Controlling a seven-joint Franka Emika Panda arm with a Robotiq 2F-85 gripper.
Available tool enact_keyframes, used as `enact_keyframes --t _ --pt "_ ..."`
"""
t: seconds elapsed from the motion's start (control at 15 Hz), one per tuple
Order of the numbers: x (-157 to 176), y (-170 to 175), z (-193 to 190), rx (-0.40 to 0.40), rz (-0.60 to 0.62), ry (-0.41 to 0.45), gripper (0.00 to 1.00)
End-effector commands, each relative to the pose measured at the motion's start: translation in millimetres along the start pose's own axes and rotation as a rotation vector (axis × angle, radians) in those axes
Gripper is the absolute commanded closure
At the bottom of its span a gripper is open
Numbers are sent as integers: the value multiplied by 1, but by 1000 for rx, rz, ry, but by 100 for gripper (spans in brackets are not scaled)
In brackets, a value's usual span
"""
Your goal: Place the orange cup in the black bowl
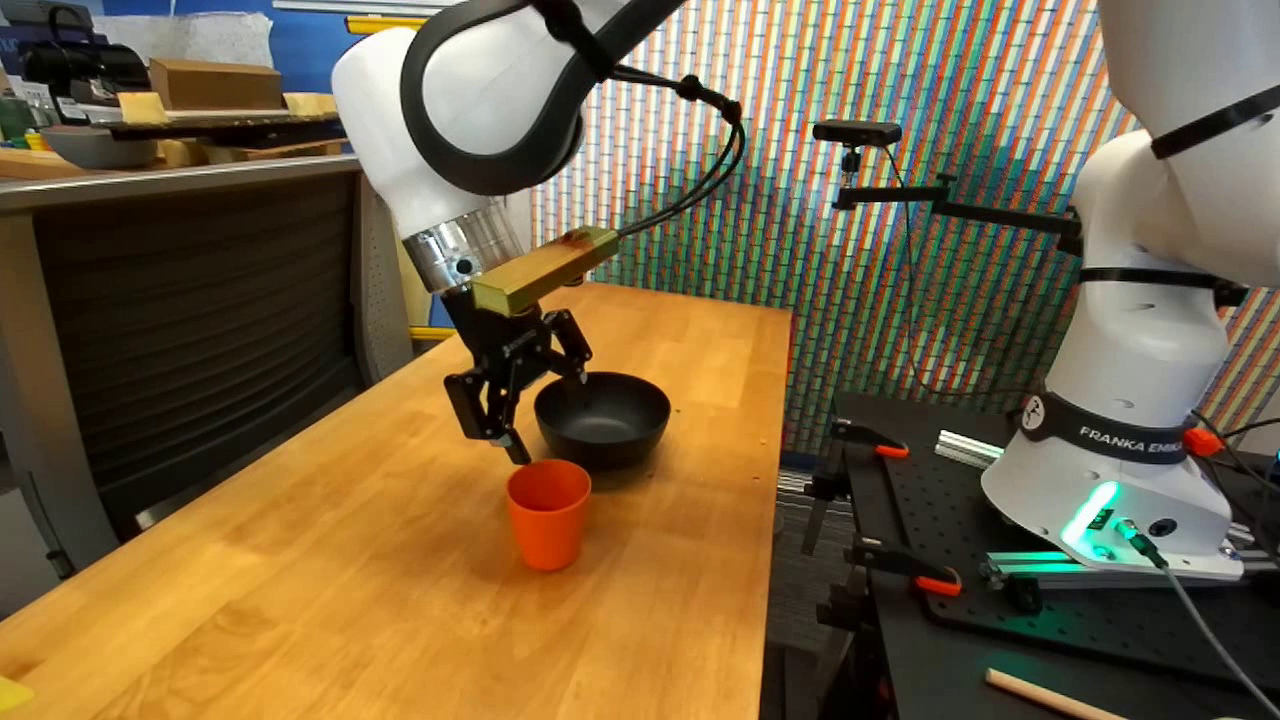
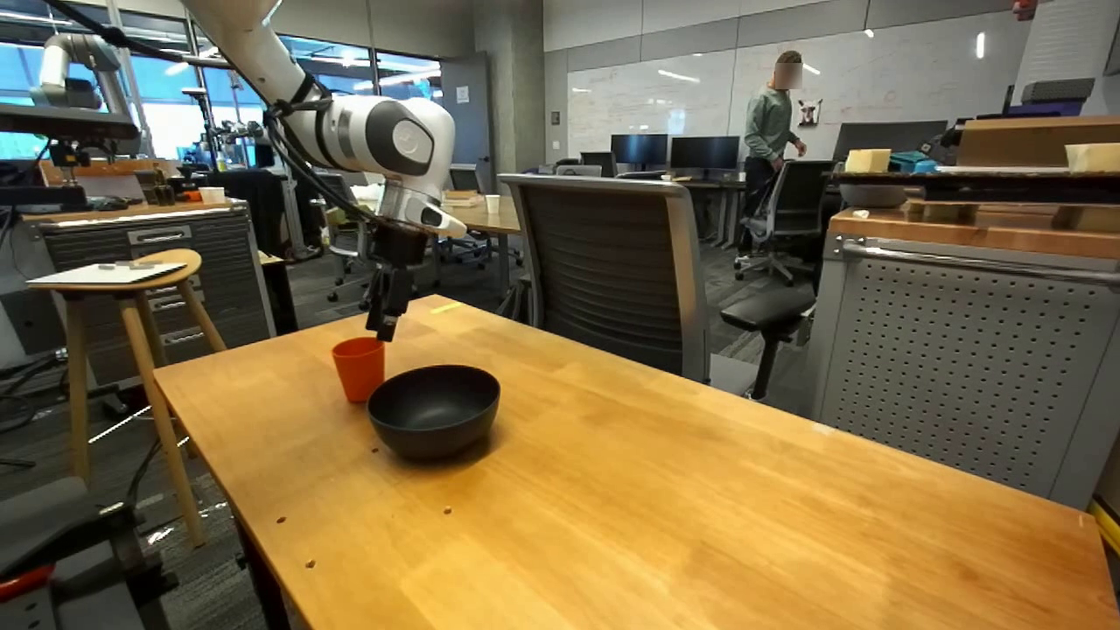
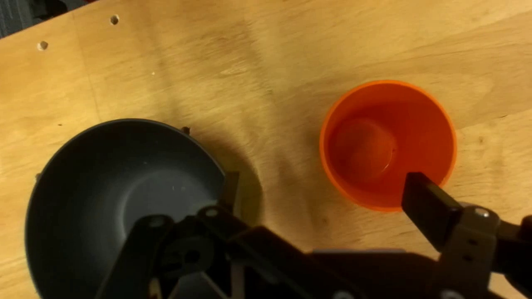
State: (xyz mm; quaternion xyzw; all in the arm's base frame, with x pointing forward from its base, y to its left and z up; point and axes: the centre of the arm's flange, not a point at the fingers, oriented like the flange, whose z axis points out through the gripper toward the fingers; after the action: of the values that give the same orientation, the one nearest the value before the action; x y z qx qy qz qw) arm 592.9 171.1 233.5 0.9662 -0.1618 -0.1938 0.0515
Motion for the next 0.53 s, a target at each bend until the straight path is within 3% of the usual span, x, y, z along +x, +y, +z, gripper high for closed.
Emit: enact_keyframes --t 0.0,0.2,0.27,0.47 --pt "18 -1 6 15 41 -92 0" --pt "24 6 20 17 63 -126 0" --pt "25 6 26 14 63 -124 25" --pt "28 2 34 19 57 -129 42"
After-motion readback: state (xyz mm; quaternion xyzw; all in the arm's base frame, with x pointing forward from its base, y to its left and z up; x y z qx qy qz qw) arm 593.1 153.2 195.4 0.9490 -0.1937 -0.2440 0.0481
